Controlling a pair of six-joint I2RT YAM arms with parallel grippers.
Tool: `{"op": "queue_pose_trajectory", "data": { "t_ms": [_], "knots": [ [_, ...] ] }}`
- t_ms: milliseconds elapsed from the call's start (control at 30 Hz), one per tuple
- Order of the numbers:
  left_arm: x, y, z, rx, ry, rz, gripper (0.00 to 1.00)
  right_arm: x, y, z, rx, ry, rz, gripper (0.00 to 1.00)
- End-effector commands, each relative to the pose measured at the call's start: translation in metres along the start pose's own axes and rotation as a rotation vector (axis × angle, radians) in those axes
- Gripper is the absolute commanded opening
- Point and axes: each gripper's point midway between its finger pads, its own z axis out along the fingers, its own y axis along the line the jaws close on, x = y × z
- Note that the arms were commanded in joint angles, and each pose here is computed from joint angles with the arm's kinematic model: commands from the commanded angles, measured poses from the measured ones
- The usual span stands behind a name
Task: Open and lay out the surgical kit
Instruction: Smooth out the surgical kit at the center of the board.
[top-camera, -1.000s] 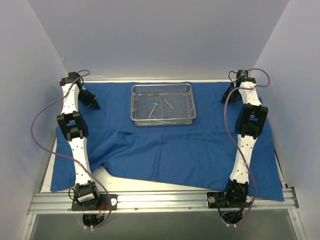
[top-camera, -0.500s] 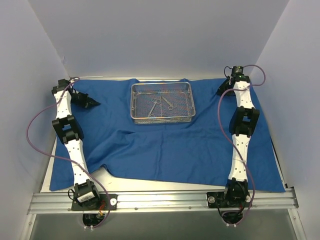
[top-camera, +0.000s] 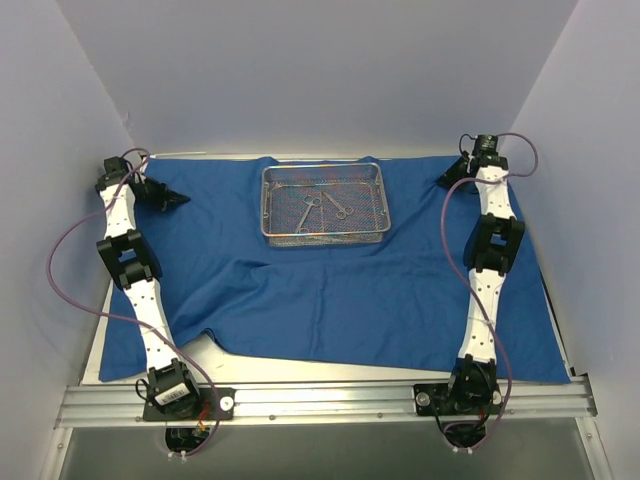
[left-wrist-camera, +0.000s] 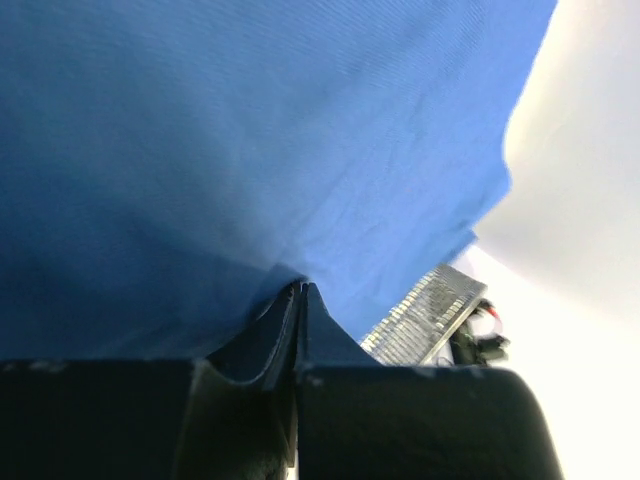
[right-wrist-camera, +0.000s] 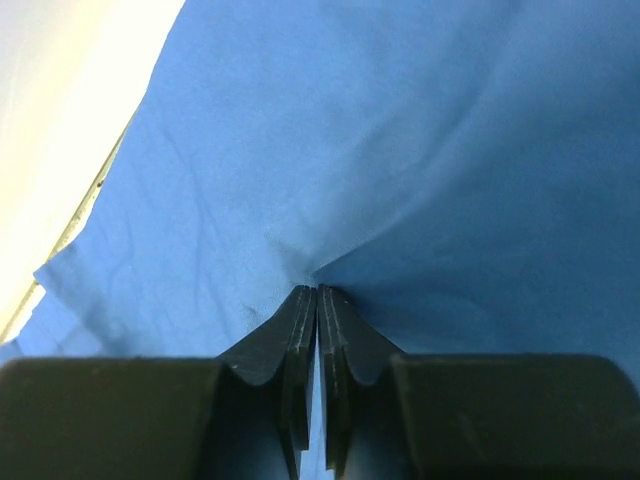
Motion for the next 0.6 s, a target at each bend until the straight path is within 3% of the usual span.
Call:
{"op": "queue_pose_trajectory", "data": {
  "t_ms": [0, 67, 167, 267, 300, 333, 367, 467, 500, 533, 567],
  "knots": [
    [0.003, -0.085, -0.058, 0.073, -0.178, 0.252, 0.02, 0.012, 0.010, 0.001, -0.016, 0.016, -0.110, 0.11],
    [0.021, -0.116, -0.090, 0.082, -0.226, 0.325, 0.02, 0.001, 0.034, -0.019, -0.060, -0.018, -0.122, 0.15],
    [0.043, -0.131, -0.127, -0.052, -0.344, 0.427, 0.03, -0.014, 0.055, -0.048, -0.091, -0.064, -0.135, 0.22],
    [0.060, -0.130, -0.170, -0.235, -0.472, 0.504, 0.09, -0.018, 0.070, -0.079, -0.088, -0.083, -0.129, 0.32],
    [0.068, -0.120, -0.184, -0.313, -0.483, 0.526, 0.16, -0.019, 0.081, -0.098, -0.091, -0.101, -0.139, 0.34],
    [0.066, -0.102, -0.190, -0.411, -0.509, 0.514, 0.19, -0.013, 0.083, -0.106, -0.077, -0.088, -0.143, 0.35],
    [0.080, -0.110, -0.212, -0.404, -0.535, 0.537, 0.21, 0.003, 0.080, -0.106, -0.059, -0.054, -0.151, 0.35],
    [0.097, -0.093, -0.228, -0.410, -0.545, 0.578, 0.25, 0.043, 0.101, -0.132, -0.040, -0.018, -0.240, 0.36],
    [0.104, -0.083, -0.230, -0.413, -0.533, 0.577, 0.22, 0.062, 0.114, -0.137, -0.052, 0.000, -0.271, 0.36],
    [0.111, -0.074, -0.230, -0.396, -0.509, 0.568, 0.03, 0.066, 0.130, -0.161, -0.078, -0.026, -0.303, 0.36],
    [0.132, -0.051, -0.230, -0.385, -0.449, 0.544, 0.02, 0.072, 0.133, -0.171, -0.076, -0.034, -0.318, 0.36]
  ]
}}
